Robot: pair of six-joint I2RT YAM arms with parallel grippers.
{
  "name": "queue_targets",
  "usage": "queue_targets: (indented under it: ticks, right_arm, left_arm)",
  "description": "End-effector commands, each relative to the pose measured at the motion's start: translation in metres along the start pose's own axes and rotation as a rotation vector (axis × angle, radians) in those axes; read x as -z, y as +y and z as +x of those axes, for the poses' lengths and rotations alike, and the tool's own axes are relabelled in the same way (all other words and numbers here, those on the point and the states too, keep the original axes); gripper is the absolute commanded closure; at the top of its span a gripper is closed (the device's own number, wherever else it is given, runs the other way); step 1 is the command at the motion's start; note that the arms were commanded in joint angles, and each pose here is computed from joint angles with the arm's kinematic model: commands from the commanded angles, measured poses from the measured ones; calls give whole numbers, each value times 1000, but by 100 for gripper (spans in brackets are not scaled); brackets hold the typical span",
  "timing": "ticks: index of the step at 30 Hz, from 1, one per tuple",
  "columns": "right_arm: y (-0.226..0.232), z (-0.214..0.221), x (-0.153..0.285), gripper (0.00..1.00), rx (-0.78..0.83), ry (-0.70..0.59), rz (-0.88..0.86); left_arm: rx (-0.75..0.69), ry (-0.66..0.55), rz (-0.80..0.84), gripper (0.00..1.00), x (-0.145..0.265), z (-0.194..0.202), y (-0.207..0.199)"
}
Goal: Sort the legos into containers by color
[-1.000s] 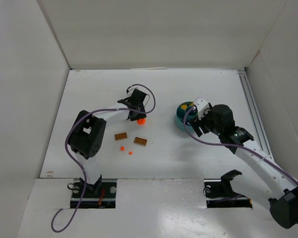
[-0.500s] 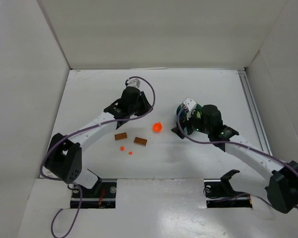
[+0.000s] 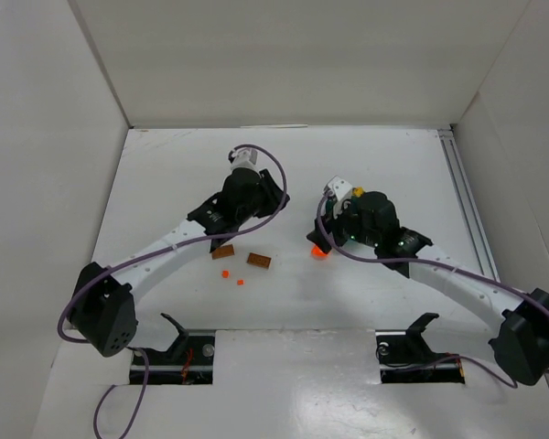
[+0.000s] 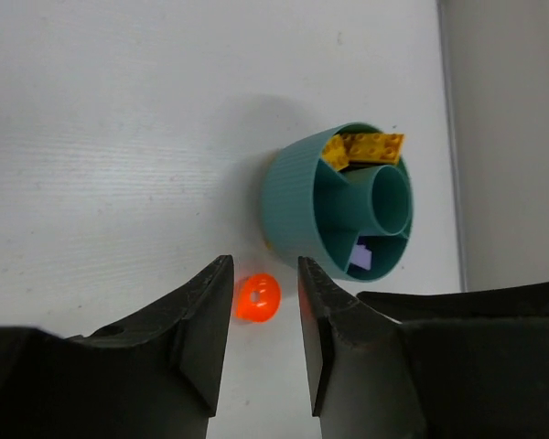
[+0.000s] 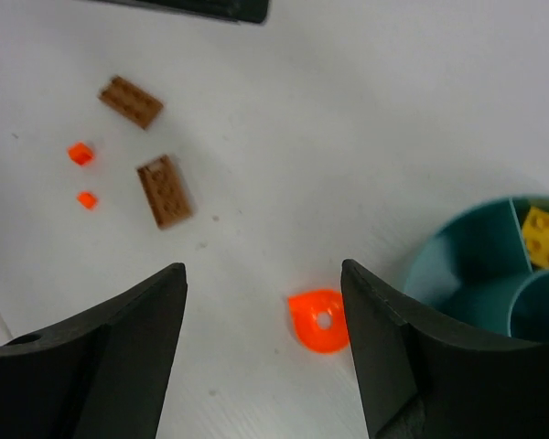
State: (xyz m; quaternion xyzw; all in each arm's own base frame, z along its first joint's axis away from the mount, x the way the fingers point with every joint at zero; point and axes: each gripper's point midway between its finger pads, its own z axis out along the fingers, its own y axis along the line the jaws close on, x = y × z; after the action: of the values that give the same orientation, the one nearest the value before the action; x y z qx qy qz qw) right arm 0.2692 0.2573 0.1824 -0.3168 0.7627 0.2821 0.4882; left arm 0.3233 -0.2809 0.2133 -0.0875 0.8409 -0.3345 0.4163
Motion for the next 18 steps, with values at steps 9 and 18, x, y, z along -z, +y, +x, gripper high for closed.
queue_targets:
  ticks: [9,18]
  right_arm:
    - [-5,82,17,33,-212,209,288]
    - [-25,83,36,43,-445,16,454]
  left_arm:
    - [5,-3,-172,67,24,25,61]
    - [30,-6,-137,67,47,42,76]
